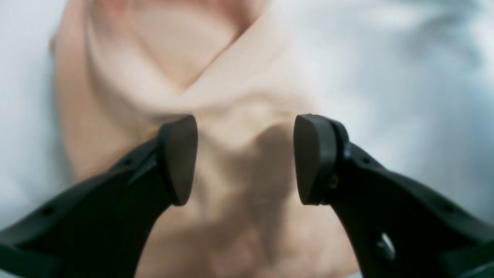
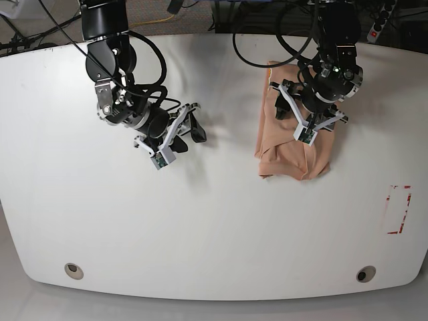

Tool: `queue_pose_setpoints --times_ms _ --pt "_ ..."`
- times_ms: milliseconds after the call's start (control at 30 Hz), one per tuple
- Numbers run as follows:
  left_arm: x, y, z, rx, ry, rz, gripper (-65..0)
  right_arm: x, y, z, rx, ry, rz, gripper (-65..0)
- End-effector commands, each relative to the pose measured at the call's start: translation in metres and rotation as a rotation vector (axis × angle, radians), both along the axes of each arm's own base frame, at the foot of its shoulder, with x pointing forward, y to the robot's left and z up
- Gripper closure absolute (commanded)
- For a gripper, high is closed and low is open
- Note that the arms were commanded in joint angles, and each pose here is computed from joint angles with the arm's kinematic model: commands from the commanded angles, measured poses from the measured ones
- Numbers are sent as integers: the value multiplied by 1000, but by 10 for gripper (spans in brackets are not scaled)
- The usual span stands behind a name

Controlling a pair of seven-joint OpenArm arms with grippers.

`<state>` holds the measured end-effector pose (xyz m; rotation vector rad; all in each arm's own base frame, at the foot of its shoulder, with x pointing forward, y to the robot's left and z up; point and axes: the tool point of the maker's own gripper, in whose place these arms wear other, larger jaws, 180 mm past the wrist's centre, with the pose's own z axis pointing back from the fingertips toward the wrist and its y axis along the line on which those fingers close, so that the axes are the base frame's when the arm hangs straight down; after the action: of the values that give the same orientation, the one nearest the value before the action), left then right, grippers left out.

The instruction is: Fold the T-shirt properly

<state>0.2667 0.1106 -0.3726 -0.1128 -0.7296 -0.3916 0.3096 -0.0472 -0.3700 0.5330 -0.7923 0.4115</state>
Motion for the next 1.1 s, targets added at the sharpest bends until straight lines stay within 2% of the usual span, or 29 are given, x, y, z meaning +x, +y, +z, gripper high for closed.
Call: queue_pose_setpoints --times_ms 0,133,267,333,500,600,733,800,933,1067 --pt "4 0 -3 -38 -14 19 -368 9 -7 16 31 -47 -11 -306" --pt "1 25 -23 -46 -9 76 -369 11 -12 18 40 -48 -23 -306" --pt "-6 69 -48 8 60 126 -369 10 -12 19 41 -51 -23 -306" --pt "-1 101 -48 46 53 152 -369 7 -15 15 39 -39 -30 -306" --pt "-21 194 -60 114 114 204 -368 10 -23 17 39 -45 -57 -306" --pt "-26 256 -55 138 131 263 -368 10 -24 17 36 -45 -57 -306" --pt "-48 336 -44 174 160 402 -368 10 -25 17 35 -45 -56 -306" --pt "-55 366 -31 183 129 459 -368 9 -24 17 33 -45 -55 -306" --pt "-57 402 -5 222 78 508 -368 11 -19 27 37 -75 -44 -306" --pt "-44 411 22 232 6 509 -367 12 -15 40 43 -112 -37 -306"
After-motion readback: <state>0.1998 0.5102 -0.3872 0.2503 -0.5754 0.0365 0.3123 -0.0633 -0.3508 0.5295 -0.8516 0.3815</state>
